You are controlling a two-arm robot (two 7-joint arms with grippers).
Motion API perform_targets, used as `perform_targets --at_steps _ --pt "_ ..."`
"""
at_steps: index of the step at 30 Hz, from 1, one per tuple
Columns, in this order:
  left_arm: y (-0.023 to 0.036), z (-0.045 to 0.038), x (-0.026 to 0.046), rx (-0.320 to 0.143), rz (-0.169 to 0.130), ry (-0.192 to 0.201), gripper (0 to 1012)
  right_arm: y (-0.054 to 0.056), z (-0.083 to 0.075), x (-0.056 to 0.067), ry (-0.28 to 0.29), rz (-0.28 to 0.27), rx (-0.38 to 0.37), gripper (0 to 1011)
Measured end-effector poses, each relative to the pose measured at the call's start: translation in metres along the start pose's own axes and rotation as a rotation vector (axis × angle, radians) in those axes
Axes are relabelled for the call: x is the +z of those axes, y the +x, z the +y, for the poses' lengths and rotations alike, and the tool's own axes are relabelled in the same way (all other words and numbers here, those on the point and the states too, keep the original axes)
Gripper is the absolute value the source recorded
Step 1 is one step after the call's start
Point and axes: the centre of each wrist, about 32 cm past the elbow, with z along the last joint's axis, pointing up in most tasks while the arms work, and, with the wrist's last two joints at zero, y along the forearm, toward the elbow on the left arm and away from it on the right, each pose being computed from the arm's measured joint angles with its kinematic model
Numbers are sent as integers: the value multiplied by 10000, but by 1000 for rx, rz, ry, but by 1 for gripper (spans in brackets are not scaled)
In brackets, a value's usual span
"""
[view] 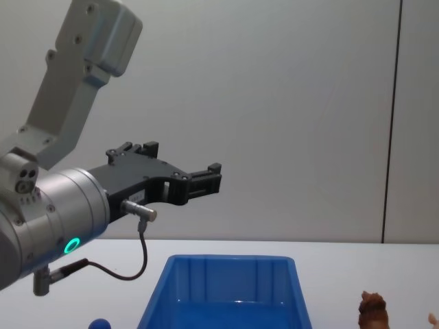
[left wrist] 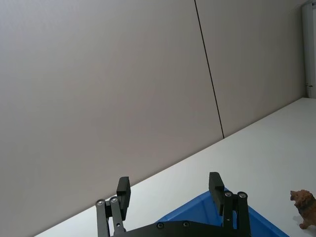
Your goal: Pick up the two dolls from the table and place them into the box.
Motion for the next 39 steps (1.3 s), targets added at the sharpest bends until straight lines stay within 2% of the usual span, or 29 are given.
perform_targets --at_steps 3,10,13,14,19,23,28,39 --pt "0 0 0 0 0 0 1001 -10 19 -12 -4 1 1 960" --pt "0 0 0 0 0 0 1001 -42 94 -63 -32 9 -2 755" --pt "0 0 0 0 0 0 1001 -54 119 -79 -44 12 -4 704" --pt "0 0 0 0 0 0 1001 -56 125 -83 -46 13 -5 643" --pt "0 0 0 0 0 0 1001 -72 155 -100 -59 16 -12 474" --pt "0 0 0 0 0 0 1001 -81 162 -100 -57 14 -15 380" --pt "0 0 0 0 0 0 1001 -88 157 -79 -34 8 -18 380" --pt "0 0 0 0 0 0 1001 -116 79 82 88 -22 10 380"
